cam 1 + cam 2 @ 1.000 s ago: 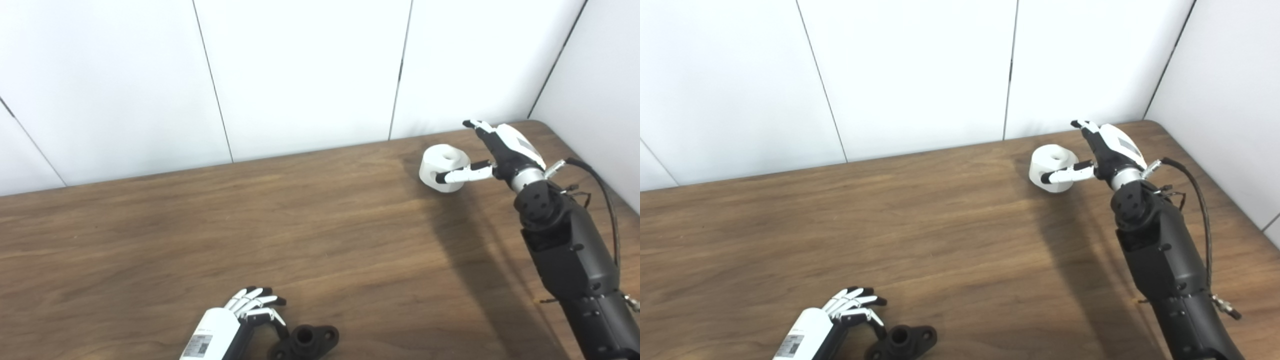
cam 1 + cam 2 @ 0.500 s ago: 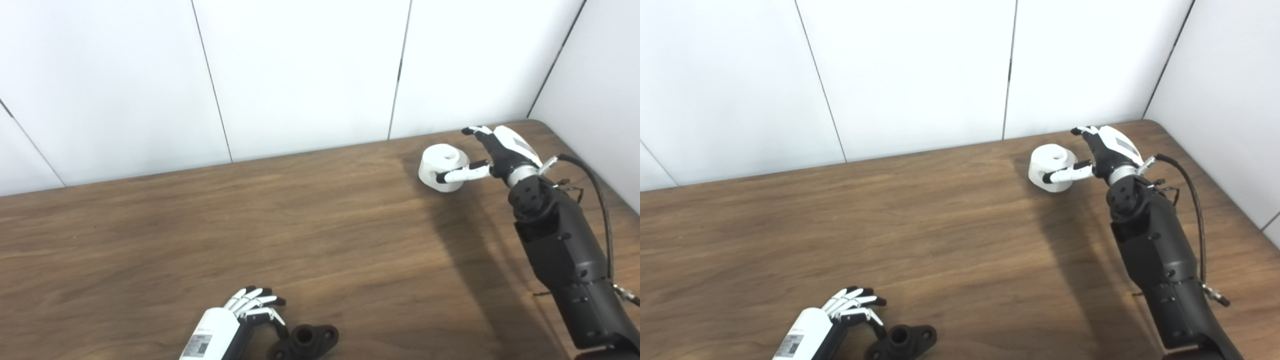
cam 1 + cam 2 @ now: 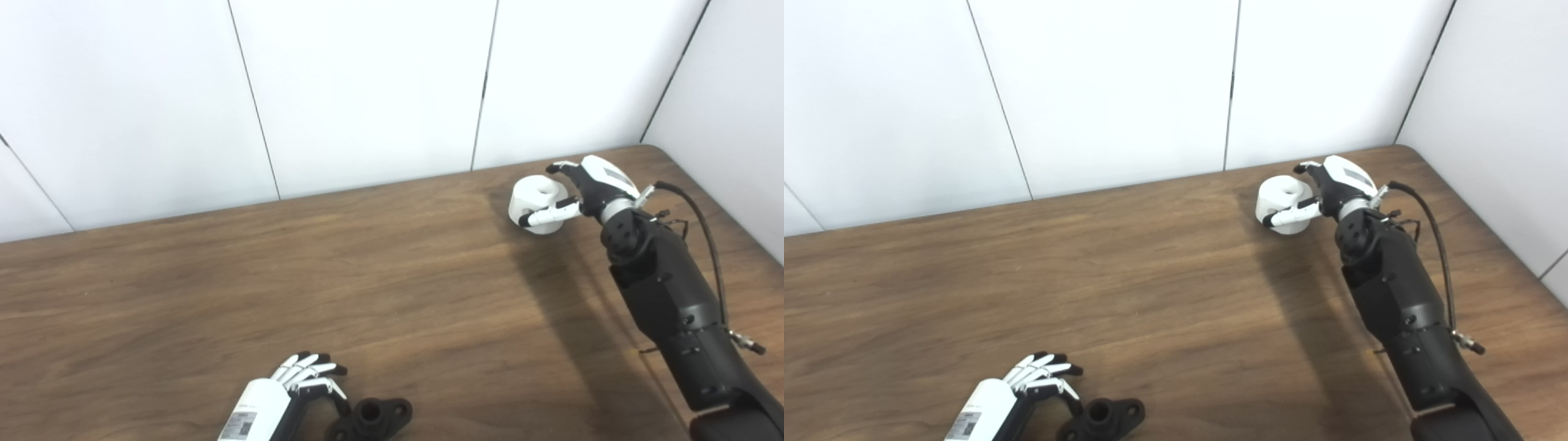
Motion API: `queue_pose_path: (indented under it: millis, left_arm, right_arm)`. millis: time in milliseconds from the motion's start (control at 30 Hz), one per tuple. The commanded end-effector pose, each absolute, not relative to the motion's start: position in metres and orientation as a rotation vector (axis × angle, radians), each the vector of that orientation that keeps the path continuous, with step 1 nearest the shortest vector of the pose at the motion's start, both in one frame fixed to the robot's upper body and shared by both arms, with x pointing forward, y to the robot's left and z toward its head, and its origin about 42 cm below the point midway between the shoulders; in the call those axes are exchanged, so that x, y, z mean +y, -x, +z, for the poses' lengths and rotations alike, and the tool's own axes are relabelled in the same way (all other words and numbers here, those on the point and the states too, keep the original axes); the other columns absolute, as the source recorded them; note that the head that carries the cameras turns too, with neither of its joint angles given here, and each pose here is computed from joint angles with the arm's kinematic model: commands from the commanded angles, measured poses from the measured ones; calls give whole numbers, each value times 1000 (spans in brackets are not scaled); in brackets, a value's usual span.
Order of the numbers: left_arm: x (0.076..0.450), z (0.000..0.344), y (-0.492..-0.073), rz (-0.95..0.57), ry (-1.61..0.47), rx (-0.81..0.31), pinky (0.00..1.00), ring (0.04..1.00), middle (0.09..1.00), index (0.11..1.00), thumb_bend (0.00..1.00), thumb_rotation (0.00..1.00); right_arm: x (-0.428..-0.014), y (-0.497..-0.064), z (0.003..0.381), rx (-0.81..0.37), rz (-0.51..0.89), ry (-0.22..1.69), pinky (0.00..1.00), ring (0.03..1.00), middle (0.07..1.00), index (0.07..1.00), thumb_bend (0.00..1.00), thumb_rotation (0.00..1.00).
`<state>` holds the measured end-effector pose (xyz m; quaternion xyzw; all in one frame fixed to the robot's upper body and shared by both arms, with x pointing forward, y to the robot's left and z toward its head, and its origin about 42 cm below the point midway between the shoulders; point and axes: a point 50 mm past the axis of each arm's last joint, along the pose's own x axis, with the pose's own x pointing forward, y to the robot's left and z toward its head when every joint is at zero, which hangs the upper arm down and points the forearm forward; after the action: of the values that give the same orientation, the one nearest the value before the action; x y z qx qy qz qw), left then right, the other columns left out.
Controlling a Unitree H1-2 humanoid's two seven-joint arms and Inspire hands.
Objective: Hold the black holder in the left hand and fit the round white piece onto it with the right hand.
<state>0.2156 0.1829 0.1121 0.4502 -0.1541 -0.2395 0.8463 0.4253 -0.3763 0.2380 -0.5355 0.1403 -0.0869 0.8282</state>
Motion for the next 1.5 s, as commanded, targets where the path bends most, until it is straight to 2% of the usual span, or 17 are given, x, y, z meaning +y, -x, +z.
queue_pose_path:
  millis: [0,533,1000,1467]
  left_arm:
    - [194,81,-202,-587,-1020,-136,895,875,782,484,523,48]
    - [193,84,-202,-580,-1028,-135,894,872,783,484,523,49]
    - [195,87,-201,-582,-1037,-143,891,874,783,484,523,49]
    - [195,90,-201,-584,-1029,-140,902,877,784,484,523,50]
  right_arm:
    - [-381,-436,274,220,-238,1175,966,990,917,845,884,411]
    - [-385,-435,274,219,-230,1217,987,988,883,739,833,344]
    - [-391,-431,272,232,-243,1226,986,980,867,740,814,353]
    - [-388,-431,271,220,-242,1222,936,958,836,721,815,344]
